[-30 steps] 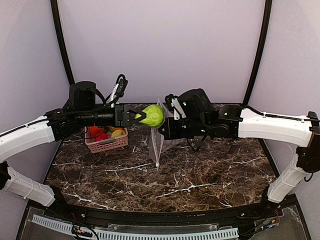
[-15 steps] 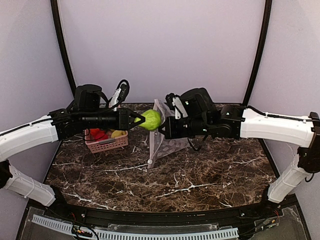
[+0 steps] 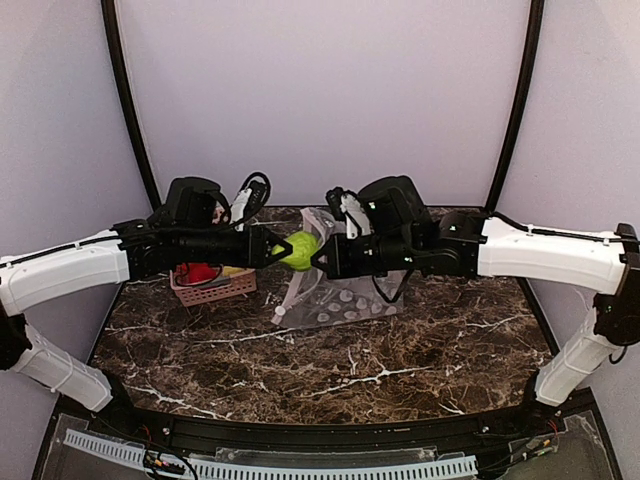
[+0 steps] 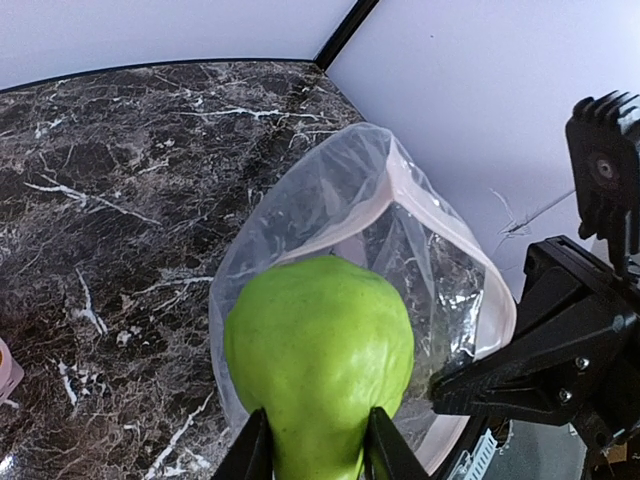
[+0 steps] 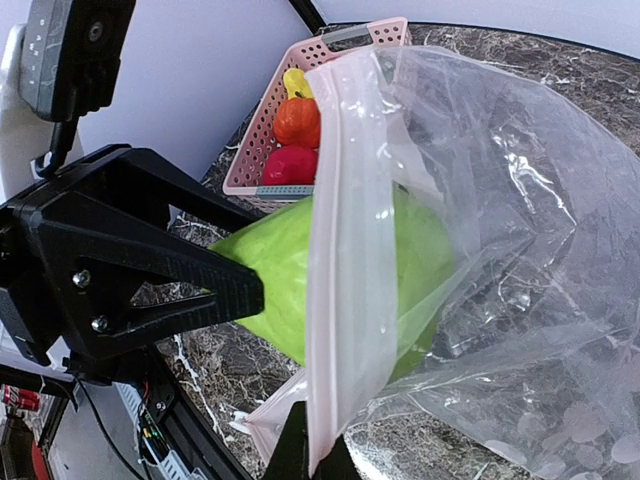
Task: Place the food in the zip-top bag and seal the zipper
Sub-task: Place the fake fruit in the zipper food storage bag.
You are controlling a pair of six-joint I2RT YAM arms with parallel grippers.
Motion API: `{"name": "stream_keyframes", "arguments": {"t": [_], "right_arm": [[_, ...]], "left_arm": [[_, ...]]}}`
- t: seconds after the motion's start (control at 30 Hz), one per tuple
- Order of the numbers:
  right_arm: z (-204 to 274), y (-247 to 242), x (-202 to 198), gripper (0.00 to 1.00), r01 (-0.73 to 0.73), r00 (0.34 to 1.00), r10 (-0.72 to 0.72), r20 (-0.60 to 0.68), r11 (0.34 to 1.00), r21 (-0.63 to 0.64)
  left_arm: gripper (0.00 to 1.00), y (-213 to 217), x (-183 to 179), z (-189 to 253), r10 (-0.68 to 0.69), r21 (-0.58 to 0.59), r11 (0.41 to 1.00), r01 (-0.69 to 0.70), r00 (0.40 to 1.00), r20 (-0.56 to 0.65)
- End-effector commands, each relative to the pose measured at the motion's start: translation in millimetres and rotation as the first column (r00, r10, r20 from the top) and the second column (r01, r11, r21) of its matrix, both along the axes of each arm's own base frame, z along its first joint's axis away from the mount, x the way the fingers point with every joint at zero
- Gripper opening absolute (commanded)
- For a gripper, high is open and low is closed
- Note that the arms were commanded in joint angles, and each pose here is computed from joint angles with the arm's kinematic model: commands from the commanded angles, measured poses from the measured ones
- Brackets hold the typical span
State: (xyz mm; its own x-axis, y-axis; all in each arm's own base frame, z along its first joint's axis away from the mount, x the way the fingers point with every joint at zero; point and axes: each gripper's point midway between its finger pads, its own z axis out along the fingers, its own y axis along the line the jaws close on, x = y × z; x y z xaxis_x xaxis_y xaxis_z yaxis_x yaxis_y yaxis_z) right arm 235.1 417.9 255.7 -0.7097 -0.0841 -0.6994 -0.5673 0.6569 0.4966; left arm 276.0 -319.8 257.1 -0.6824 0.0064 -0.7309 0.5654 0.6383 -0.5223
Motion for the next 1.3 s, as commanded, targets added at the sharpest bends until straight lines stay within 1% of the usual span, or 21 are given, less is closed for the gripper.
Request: {"name": "stream_keyframes", "arguments": {"t": [0.0, 0.1, 0.23, 0.37, 0.47, 0.63, 0.83, 1.07, 1.27], "right_arm": [[10, 13, 0, 0.0, -0.037, 0.999, 0.037, 0.016, 0.998, 0.044], [3, 16, 3, 0.0, -0.032, 0.999, 0.031, 0.014, 0.999, 0.03], [-10, 15, 7, 0.0, -0.022, 1.0, 0.022, -0.012, 1.0, 0.019], [-8, 9, 10, 0.0, -0.029, 0.999, 0.03, -0.015, 0.997, 0.069], [-10, 1, 15, 0.0, -0.022, 0.999, 0.024, -0.021, 0.997, 0.08], [-1, -2, 12, 0.0, -0.101, 0.995, 0.099, 0.023, 0.988, 0.117], [5, -9, 18, 0.0, -0.147, 0.987, 0.139, 0.076, 0.983, 0.11], [18, -4, 13, 0.0, -0.223, 0.971, 0.206, 0.123, 0.965, 0.138], [18, -2, 8, 0.0, -0.254, 0.964, 0.237, 0.123, 0.956, 0.149]], "left_arm": [[0.13, -3, 0, -9, 0.002, 0.032, 0.999, -0.001, 1.0, -0.016], [0.13, -16, -5, -4, -0.046, 0.001, 0.999, 0.046, 0.999, -0.008], [0.13, -34, -15, -1, -0.142, -0.033, 0.989, 0.141, 0.99, -0.015], [0.13, -42, -24, -8, -0.2, -0.003, 0.98, 0.2, 0.979, -0.024], [0.13, -42, -29, -14, -0.226, 0.029, 0.974, 0.226, 0.974, -0.031], [0.12, -45, -43, -13, -0.291, 0.011, 0.956, 0.292, 0.956, -0.038], [0.12, -48, -55, -6, -0.357, -0.021, 0.934, 0.356, 0.933, -0.035], [0.12, -56, -59, -9, -0.376, -0.024, 0.926, 0.376, 0.925, -0.047], [0.13, -62, -48, -15, -0.335, 0.017, 0.942, 0.336, 0.941, -0.04]]}}
